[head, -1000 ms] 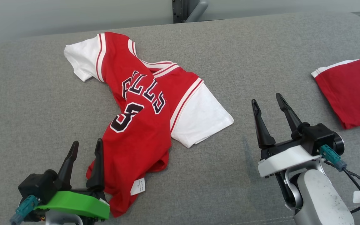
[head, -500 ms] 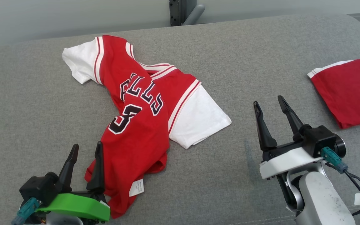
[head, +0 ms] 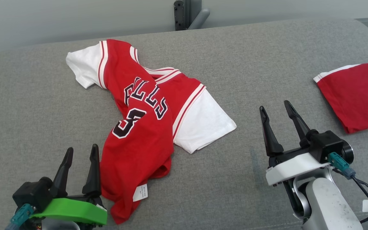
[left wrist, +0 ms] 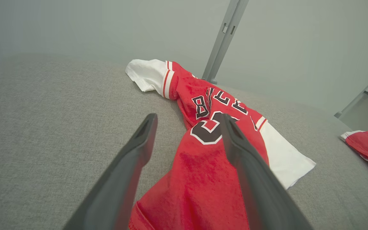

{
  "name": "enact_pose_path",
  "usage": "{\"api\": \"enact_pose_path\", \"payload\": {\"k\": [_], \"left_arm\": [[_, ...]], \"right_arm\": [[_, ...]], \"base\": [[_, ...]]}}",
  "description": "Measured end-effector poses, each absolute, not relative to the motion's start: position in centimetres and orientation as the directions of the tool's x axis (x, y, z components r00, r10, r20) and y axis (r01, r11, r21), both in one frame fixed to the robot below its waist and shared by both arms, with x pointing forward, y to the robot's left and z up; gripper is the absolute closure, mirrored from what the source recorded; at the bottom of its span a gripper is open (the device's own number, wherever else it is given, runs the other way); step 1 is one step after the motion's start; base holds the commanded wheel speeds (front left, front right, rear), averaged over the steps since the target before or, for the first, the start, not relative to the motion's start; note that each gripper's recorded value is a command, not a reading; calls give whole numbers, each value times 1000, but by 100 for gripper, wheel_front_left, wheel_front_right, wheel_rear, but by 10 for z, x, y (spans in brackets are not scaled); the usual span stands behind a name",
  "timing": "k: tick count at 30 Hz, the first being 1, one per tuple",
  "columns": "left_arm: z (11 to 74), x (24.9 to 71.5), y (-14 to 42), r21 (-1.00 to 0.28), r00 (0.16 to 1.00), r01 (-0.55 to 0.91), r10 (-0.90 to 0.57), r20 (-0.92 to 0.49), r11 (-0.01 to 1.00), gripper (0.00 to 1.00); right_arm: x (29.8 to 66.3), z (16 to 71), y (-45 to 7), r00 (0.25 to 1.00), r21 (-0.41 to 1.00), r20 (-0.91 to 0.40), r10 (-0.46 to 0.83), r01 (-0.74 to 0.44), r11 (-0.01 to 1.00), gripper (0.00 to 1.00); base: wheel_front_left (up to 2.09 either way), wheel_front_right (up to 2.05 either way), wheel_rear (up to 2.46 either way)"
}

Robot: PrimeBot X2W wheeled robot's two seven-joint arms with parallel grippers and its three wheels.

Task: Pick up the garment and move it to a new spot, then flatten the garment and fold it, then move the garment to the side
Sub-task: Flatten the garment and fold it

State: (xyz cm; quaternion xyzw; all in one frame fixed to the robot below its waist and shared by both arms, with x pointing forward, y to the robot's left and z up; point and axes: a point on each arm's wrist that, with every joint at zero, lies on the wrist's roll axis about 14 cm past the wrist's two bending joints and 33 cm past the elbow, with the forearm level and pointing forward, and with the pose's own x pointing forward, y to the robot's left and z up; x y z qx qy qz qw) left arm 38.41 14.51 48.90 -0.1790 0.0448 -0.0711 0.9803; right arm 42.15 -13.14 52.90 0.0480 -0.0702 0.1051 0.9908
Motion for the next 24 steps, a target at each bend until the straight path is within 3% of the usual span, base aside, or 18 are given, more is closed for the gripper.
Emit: {"api": "enact_pose_path", "payload": {"k": [24], "left_arm": [[503, 365, 187, -185, 999, 39, -38, 9, 982, 0]], "right_arm": [[381, 536, -147, 975, 99, 163, 152, -169, 981, 0]], "base": [[0, 0, 0]]}}
